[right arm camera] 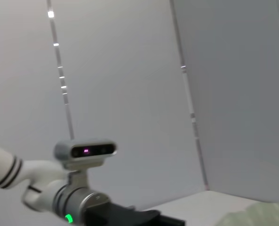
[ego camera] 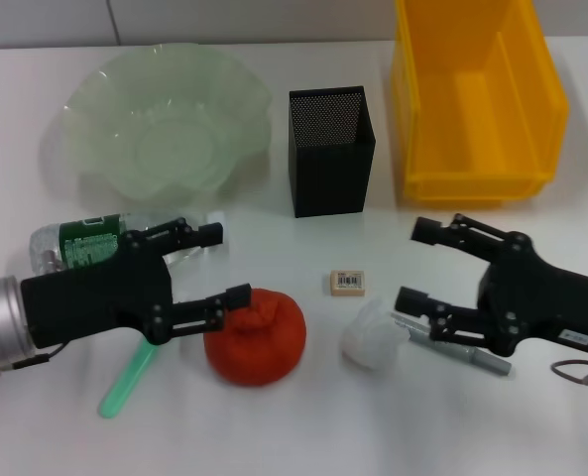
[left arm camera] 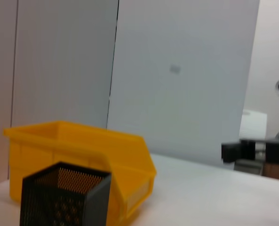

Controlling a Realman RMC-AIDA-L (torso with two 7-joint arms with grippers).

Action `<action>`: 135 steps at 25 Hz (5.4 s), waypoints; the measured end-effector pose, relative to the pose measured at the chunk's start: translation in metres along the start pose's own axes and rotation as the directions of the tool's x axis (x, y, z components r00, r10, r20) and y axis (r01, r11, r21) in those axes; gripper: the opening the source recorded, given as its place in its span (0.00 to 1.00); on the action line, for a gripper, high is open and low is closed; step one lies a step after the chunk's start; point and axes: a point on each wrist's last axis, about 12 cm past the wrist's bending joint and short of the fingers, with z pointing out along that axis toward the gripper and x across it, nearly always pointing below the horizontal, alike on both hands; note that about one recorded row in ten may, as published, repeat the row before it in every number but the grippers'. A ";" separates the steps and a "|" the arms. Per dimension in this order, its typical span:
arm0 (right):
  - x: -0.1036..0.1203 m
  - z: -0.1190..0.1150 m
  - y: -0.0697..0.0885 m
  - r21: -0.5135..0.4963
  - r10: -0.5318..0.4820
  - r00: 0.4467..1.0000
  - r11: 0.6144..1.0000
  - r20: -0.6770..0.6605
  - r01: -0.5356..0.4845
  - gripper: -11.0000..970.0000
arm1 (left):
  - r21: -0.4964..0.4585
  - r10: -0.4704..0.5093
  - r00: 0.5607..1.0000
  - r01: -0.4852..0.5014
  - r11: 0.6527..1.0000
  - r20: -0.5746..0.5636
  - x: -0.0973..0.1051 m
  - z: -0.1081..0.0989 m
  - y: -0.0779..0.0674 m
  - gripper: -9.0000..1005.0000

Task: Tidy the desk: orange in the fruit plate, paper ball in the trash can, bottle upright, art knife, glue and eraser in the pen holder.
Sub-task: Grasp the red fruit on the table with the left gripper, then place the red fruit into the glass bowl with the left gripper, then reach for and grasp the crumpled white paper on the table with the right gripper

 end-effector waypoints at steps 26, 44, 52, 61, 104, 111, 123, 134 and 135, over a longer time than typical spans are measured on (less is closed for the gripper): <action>0.008 -0.008 0.001 0.065 0.004 1.000 0.998 -0.018 -0.003 0.85 | -0.017 -0.039 0.997 0.037 0.999 -0.071 0.032 0.020 -0.015 0.80; 0.009 -0.007 0.002 0.059 0.020 1.000 0.998 -0.012 -0.019 0.85 | -0.029 -0.031 0.995 0.029 0.999 -0.094 0.034 0.023 -0.013 0.33; 0.007 -0.005 -0.001 0.060 0.016 1.000 0.998 -0.005 -0.015 0.85 | -0.019 -0.009 0.998 0.010 1.000 0.055 0.001 0.014 0.000 0.22; 0.005 0.003 -0.002 0.040 0.019 1.000 0.999 0.007 -0.019 0.85 | -0.325 0.009 0.981 0.056 0.944 0.196 -0.050 0.002 0.063 0.14; 0.006 0.007 -0.002 0.030 0.040 0.999 0.999 0.010 -0.040 0.85 | 0.094 -0.007 0.988 -0.007 0.996 0.152 -0.016 -0.037 -0.026 0.70; -0.023 0.008 -0.016 -0.048 0.098 0.995 0.994 -0.016 -0.098 0.85 | 0.079 -0.029 0.990 0.019 0.997 0.136 -0.009 -0.035 -0.027 0.78; -0.096 0.020 -0.036 -0.099 0.147 0.928 0.977 -0.341 -0.191 0.85 | 0.092 -0.035 0.994 0.025 0.995 0.103 -0.007 -0.030 -0.026 0.78; -0.157 0.060 -0.045 -0.063 0.098 0.756 0.981 -0.648 -0.182 0.85 | 0.091 -0.053 0.993 0.043 0.995 0.104 -0.003 -0.030 -0.028 0.78; -0.162 0.074 -0.044 -0.073 0.060 0.686 0.984 -0.725 -0.163 0.85 | 0.091 -0.053 0.993 0.043 0.995 0.104 -0.003 -0.030 -0.028 0.78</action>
